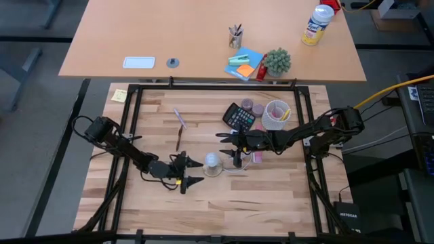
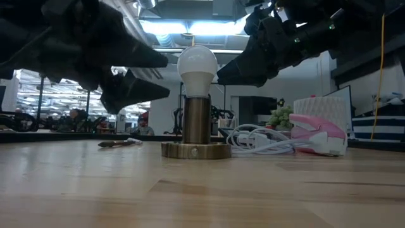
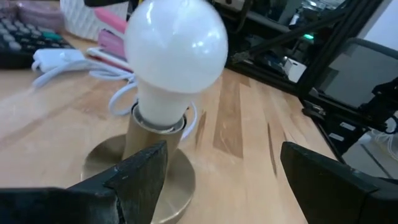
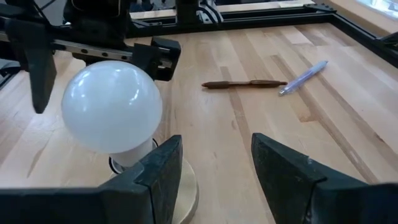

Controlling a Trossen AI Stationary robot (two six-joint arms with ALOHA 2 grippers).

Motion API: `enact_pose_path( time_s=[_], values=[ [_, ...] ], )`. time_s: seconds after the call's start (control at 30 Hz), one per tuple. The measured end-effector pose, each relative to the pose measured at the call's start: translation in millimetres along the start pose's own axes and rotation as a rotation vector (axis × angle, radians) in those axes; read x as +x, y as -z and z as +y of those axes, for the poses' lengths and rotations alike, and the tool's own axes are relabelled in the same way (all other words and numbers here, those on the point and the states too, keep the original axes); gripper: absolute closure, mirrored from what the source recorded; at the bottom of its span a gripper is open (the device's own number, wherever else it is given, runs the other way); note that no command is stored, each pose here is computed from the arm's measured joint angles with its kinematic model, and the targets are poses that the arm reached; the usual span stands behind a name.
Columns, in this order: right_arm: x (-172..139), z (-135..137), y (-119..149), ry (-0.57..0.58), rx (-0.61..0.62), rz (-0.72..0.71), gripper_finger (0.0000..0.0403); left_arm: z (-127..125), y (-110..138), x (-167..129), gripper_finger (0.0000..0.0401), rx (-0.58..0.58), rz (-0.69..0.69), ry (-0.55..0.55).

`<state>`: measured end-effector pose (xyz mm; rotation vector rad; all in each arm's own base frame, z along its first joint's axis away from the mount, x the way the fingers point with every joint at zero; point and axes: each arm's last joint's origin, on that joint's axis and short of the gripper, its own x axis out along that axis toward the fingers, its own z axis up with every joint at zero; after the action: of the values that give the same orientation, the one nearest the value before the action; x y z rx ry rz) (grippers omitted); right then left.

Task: Screw lightbulb
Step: Insert the lightbulb into the gold lamp

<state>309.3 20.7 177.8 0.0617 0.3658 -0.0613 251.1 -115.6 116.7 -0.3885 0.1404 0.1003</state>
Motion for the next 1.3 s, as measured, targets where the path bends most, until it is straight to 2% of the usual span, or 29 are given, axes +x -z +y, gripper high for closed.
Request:
enact_pose_path(
  time_s=[0.23, 0.5, 0.7, 1.1, 1.3],
  values=[
    [0, 1, 0, -0.045, -0.002, 0.004, 0.0215, -4, -2, 3, 0.0111, 0.009, 0.0, 0.017],
    [0, 2, -4, -0.056, -0.046, -0.042, 0.0303, -9, -1, 11, 0.019, 0.026, 0.057, 0.004],
    [0, 1, -7, -0.029, -0.048, -0.071, 0.0343, -11, -2, 15, 0.0237, 0.046, 0.069, -0.005],
    [-1, 1, -10, -0.013, -0.095, -0.108, 0.0352, -14, -5, 17, 0.0316, -0.002, 0.04, -0.013],
    [-1, 3, -10, -0.084, -0.099, -0.1, 0.0352, -25, -13, 23, 0.0361, 0.072, 0.007, 0.011]
  ],
)
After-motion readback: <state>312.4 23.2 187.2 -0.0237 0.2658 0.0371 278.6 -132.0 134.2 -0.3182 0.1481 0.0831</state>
